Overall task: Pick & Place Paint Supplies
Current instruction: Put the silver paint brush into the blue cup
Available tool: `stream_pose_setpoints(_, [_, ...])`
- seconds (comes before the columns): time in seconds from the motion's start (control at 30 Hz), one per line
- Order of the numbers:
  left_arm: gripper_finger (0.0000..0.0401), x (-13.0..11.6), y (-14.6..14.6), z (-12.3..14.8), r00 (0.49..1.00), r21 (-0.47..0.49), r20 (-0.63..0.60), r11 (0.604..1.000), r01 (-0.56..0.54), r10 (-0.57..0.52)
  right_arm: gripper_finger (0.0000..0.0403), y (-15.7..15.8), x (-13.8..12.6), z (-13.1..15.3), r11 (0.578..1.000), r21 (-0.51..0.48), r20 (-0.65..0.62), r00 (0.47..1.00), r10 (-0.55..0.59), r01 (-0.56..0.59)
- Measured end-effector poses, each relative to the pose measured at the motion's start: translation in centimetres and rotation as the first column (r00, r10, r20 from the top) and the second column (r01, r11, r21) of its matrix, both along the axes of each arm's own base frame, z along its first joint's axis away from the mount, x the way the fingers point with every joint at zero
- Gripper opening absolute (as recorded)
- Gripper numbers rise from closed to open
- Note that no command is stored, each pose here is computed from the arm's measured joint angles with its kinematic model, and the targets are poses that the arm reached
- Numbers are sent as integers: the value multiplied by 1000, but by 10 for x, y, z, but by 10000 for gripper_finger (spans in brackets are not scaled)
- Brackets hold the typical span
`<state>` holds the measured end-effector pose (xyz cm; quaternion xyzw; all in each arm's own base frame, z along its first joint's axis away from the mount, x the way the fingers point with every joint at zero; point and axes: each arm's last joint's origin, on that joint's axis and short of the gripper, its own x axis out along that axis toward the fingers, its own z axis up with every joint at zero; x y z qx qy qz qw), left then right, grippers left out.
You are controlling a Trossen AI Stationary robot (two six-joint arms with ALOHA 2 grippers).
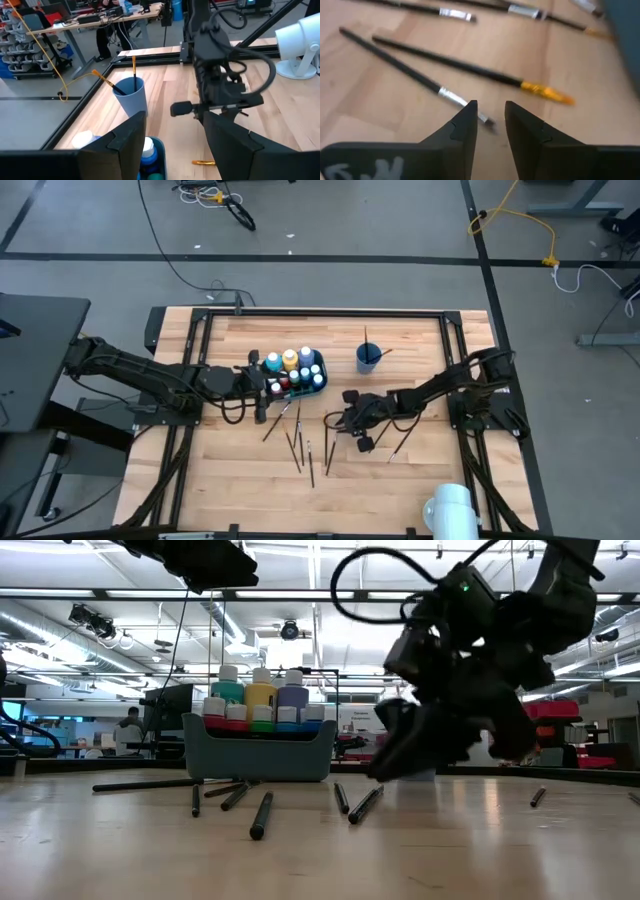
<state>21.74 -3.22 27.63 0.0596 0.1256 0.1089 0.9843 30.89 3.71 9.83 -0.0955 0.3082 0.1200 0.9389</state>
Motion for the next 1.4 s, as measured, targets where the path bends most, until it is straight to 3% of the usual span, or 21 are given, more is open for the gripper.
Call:
stream_pose_setpoints(0.37, [210, 0, 0, 0, 1000, 2, 0, 1000, -2, 2, 102, 0, -1, -8, 1000, 9, -36, 999, 12, -11])
stream_pose_setpoints(0.53, [210, 0, 0, 0, 1000, 2, 0, 1000, -2, 2, 102, 0, 1, -5, 995, 84, -19, 999, -51, 52])
stream_pose_setpoints(0.6, [210, 0, 0, 0, 1000, 2, 0, 1000, -2, 2, 102, -1, 1, -5, 997, 49, -8, 998, -64, 64])
stream_pose_setpoints(0.73, [210, 0, 0, 0, 1000, 2, 0, 1000, -2, 2, 102, 5, 1, -4, 990, -100, 34, 994, 104, -100])
stream_pose_setpoints(0.83, [210, 0, 0, 0, 1000, 2, 0, 1000, -3, 3, 102, 9, 3, -1, 982, -105, 75, 984, 164, -156])
stream_pose_setpoints(0.93, [210, 0, 0, 0, 1000, 2, 0, 1000, -3, 3, 102, 8, 6, 5, 998, 67, 104, 995, 5, -12])
stream_pose_setpoints(1.03, [210, 0, 0, 0, 1000, 2, 0, 1000, -2, 2, 102, 6, 8, 8, 957, 236, 87, 978, -191, 166])
stream_pose_setpoints(1.17, [210, 0, 0, 0, 1000, -1, 1, 1000, -3, 3, 102, 12, 7, 8, 949, 271, 73, 979, -190, 164])
stream_pose_setpoints(1.4, [210, 0, 0, 0, 1000, -17, 4, 1000, -2, 2, 96, 25, 4, 6, 824, 412, -17, 907, -421, 390])
